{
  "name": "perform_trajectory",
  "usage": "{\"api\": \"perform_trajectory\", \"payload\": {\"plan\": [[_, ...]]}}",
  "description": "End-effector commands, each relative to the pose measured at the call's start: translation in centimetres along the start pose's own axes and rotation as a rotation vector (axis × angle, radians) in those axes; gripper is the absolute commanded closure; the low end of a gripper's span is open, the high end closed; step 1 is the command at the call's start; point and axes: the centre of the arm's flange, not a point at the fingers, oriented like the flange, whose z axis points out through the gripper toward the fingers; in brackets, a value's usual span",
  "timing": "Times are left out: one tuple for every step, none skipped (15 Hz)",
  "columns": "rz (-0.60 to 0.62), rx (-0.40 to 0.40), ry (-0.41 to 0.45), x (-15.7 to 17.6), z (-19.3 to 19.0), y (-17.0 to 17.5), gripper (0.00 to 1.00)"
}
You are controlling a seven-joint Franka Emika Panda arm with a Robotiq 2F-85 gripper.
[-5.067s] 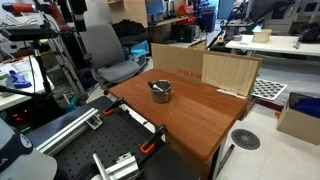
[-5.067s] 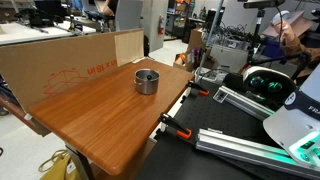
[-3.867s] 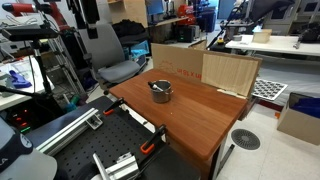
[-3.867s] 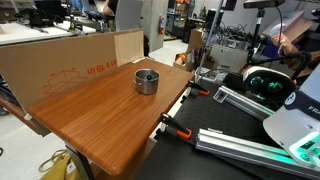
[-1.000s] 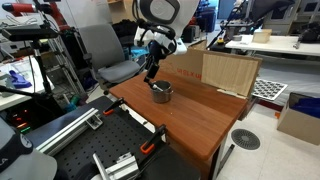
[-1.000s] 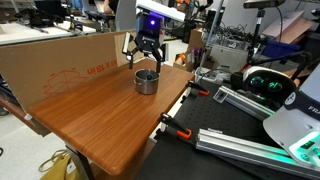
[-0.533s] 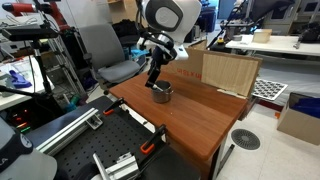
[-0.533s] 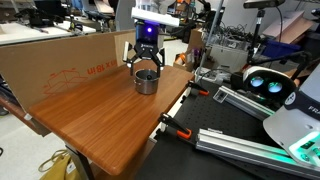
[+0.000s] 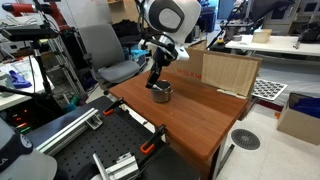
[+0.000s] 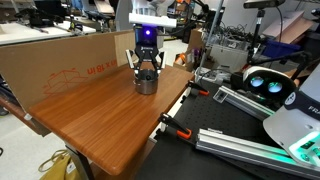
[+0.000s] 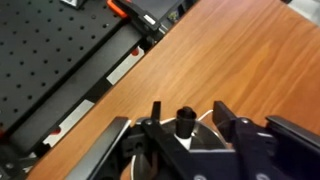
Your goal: Remove the marker from the silver pot and put it on the table
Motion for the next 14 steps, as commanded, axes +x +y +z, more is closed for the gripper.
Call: {"api": "perform_trajectory", "payload": {"plan": [[0.006,-0.027,0.01,0.3,-0.2,-0.6,0.72],[0.003,-0.033,0.009,0.3,-0.2,-0.6,0.8],[0.001,-0.037,0.008,0.2,-0.1,-0.6,0.87],[-0.002,-0.038,0.008,0.2,-0.1,-0.7,0.95],[-0.004,-0.04,0.007,0.1,-0.1,-0.7,1.0],[-0.007,-0.039,0.009,0.1,-0.2,-0.8,0.97],[-0.009,-0.037,0.01,0.1,-0.3,-0.8,0.95],[-0.012,-0.034,0.011,0.0,-0.4,-0.8,0.95],[-0.015,-0.031,0.012,-0.1,-0.4,-0.8,0.95],[-0.02,-0.027,0.017,-0.2,-0.6,-0.8,0.95],[-0.026,-0.021,0.024,-0.3,-0.7,-0.8,0.95],[-0.033,-0.017,0.028,-0.5,-0.8,-0.8,0.95],[-0.043,-0.009,0.029,-0.7,-1.0,-0.8,0.95],[-0.051,-0.005,0.037,-1.0,-1.3,-0.7,0.95]]}}
